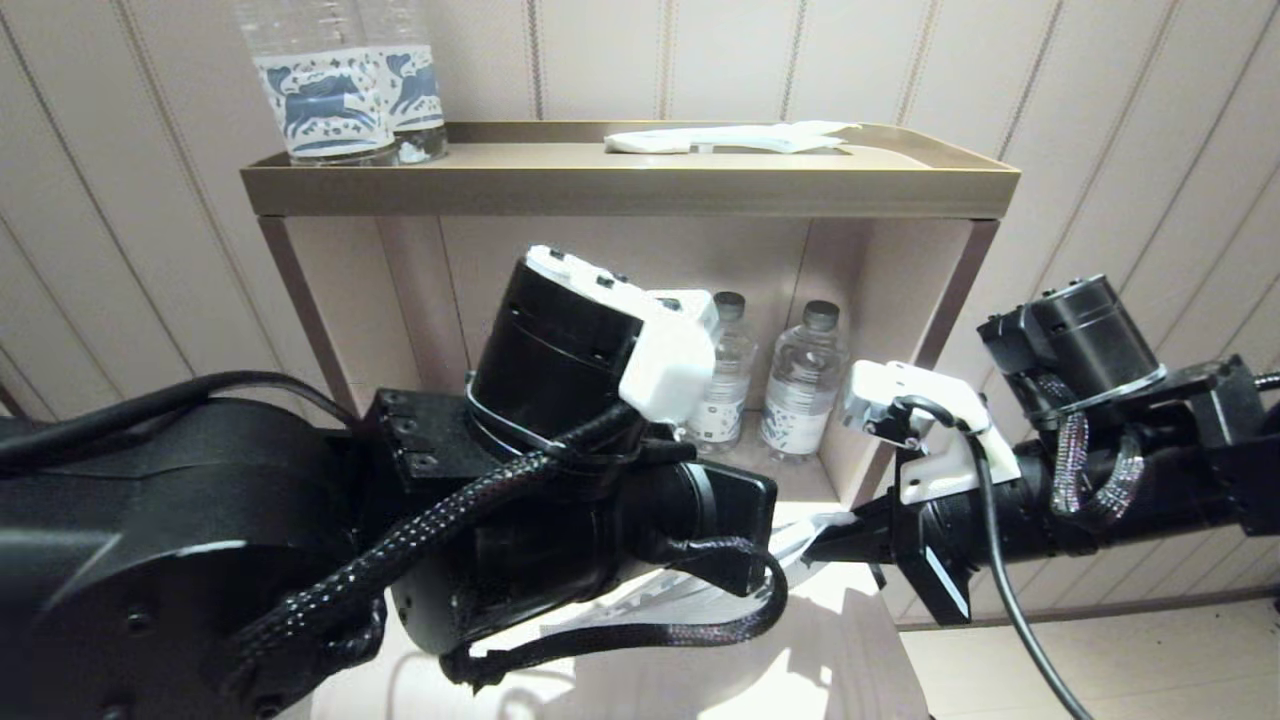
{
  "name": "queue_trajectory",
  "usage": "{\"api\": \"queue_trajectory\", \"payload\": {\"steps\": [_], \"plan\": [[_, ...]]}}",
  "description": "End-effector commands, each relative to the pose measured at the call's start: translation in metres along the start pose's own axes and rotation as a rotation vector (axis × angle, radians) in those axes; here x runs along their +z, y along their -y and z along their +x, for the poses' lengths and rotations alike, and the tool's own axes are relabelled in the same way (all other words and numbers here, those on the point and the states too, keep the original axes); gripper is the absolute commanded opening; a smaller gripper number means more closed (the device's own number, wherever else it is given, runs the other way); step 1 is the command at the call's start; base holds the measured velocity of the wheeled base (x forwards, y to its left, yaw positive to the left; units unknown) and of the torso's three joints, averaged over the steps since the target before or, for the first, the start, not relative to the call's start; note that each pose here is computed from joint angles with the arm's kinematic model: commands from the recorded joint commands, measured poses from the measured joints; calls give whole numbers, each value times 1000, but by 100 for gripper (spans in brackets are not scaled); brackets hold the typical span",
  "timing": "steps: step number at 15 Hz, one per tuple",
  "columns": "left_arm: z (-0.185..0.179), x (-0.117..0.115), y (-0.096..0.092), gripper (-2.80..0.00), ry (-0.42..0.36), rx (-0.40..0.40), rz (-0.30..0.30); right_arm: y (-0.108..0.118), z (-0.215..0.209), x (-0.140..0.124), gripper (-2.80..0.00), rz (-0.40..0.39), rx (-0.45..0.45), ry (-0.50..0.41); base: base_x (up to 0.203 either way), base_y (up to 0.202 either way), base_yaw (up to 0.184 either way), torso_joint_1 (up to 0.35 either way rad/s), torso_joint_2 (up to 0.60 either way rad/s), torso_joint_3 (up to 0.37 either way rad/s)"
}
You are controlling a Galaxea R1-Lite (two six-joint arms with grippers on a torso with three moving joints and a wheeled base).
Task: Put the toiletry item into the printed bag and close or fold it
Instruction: Hand it to the other hand
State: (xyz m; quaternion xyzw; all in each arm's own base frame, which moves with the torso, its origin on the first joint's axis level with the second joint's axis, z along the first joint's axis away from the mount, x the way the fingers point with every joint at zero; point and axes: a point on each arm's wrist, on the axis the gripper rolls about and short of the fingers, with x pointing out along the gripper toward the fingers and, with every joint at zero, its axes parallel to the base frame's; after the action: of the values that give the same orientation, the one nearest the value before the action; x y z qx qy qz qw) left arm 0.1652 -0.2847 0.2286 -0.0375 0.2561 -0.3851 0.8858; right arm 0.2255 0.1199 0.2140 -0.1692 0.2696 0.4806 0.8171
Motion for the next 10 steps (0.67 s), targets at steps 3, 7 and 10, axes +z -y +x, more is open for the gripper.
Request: {"api": "queue_trajectory", "payload": {"steps": [3,7,10], "plan": [[8,2,22,-280,-16,-44,-17,2,1,0,-280,1,1,-2,0,0,0,0,0,0],[9,3,29,-280,-18,-61,-31,2,2,0,-280,2,2,-4,0,0,0,0,0,0],[11,-1,28,-280,-31,-56,-43,3,4,-1,-280,5,5,-10,0,0,0,0,0,0]]}}
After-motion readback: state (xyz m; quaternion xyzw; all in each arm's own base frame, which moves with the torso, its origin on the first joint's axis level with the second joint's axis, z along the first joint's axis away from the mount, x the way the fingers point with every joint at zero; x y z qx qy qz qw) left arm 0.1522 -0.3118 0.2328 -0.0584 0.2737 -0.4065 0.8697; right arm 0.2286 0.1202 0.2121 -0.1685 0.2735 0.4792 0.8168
